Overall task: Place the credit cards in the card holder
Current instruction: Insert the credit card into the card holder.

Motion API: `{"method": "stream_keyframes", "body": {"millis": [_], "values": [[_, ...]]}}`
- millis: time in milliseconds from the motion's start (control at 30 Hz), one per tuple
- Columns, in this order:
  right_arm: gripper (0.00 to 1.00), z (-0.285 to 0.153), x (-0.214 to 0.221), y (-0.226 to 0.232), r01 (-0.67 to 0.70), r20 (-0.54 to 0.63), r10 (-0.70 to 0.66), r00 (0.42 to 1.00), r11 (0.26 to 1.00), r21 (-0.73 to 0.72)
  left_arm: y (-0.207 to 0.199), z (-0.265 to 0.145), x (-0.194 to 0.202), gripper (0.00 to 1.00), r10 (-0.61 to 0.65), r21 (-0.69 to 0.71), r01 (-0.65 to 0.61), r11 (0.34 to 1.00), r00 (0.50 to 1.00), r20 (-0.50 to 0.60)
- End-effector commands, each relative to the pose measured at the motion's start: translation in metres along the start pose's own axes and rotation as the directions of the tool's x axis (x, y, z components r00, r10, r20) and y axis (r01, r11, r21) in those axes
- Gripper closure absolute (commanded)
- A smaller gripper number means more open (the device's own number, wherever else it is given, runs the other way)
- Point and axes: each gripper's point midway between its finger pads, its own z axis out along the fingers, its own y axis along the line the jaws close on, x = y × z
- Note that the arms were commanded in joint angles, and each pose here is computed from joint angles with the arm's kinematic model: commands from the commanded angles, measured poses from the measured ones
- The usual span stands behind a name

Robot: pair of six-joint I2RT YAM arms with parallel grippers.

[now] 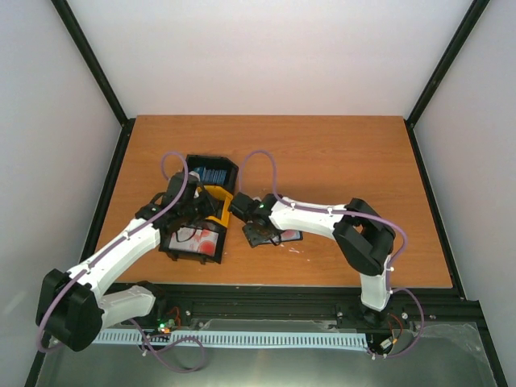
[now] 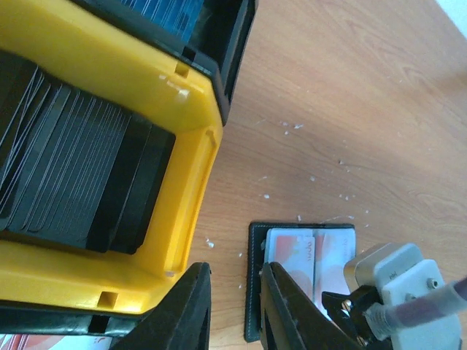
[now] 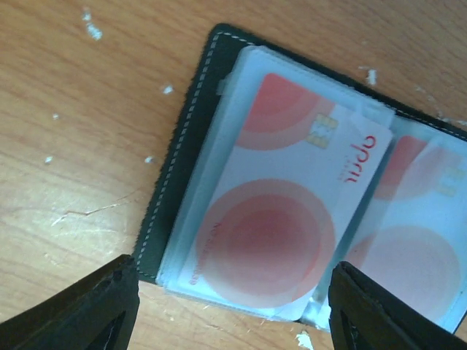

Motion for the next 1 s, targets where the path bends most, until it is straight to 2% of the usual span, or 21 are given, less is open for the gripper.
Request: {"method": "stream_keyframes", "body": {"millis": [0, 367, 967], "values": [[0.29, -0.001, 0.003, 0.006, 0.066, -0.011, -0.065, 0.998, 0.997, 0.044, 0.007, -0.001, 0.002, 0.79, -0.033, -0.016, 0.033, 0.999, 0.999, 0.003], [0.30, 0.007, 0.005, -0.001, 0.078, -0.027, -0.076, 0.997, 0.990, 0.117, 0.008, 0.003, 0.006, 0.79, -0.025, -0.015, 0.024, 1.000, 1.000, -0.017], [0.32, -0.021, -0.008, -0.023, 0.026, 0.048, -0.037, 0.998, 0.978, 0.205, 0.005, 0.009, 0.007, 0.79, -0.009, -0.010, 0.009, 1.000, 0.999, -0.036]]}}
